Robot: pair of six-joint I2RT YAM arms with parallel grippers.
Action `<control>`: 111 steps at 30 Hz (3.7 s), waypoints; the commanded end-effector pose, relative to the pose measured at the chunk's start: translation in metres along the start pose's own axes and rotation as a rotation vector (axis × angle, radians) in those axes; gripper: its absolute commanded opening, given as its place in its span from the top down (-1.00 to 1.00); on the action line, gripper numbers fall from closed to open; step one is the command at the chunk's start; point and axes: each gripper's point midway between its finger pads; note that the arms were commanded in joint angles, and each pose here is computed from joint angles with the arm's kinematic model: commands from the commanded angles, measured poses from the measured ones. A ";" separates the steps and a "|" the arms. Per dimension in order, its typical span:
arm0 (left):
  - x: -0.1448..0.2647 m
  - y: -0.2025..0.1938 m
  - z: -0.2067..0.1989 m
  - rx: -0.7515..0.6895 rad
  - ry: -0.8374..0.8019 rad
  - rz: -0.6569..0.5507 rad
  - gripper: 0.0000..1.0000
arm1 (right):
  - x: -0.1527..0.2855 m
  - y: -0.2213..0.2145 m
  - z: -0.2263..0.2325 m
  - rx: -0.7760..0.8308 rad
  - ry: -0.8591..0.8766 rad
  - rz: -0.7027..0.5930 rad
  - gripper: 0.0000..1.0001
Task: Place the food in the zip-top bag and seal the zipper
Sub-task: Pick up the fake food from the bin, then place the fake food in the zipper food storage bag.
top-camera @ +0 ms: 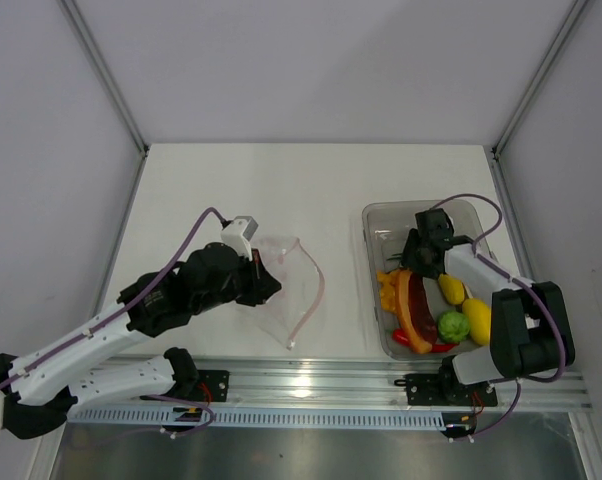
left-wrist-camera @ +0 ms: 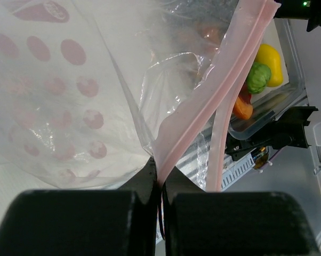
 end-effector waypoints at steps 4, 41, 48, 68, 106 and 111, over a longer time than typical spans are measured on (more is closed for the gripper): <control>-0.002 0.005 -0.008 0.039 -0.035 -0.016 0.99 | 0.036 0.025 0.005 0.017 0.015 -0.120 0.90; 0.004 0.031 -0.068 0.122 -0.324 0.037 0.99 | 0.540 0.003 0.151 0.435 1.853 -0.637 1.00; 0.011 0.043 -0.089 0.167 -0.448 0.039 0.99 | 0.567 -0.015 0.157 0.443 2.023 -0.596 1.00; 0.005 0.050 -0.097 0.216 -0.522 0.044 0.99 | 0.598 -0.041 0.175 0.459 2.138 -0.593 1.00; 0.002 0.045 -0.087 0.248 -0.518 0.036 0.99 | 0.580 -0.048 0.204 0.396 2.067 -0.614 1.00; 0.008 0.049 -0.087 0.247 -0.521 0.016 0.99 | 0.556 -0.051 0.212 0.389 1.998 -0.619 1.00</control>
Point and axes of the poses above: each gripper's point midway between its finger pads, its own x axis back along the fingers, its own z axis along the line the jaws close on, y = z × x, and after that the axes turned 14 degrees about -x, right-handed
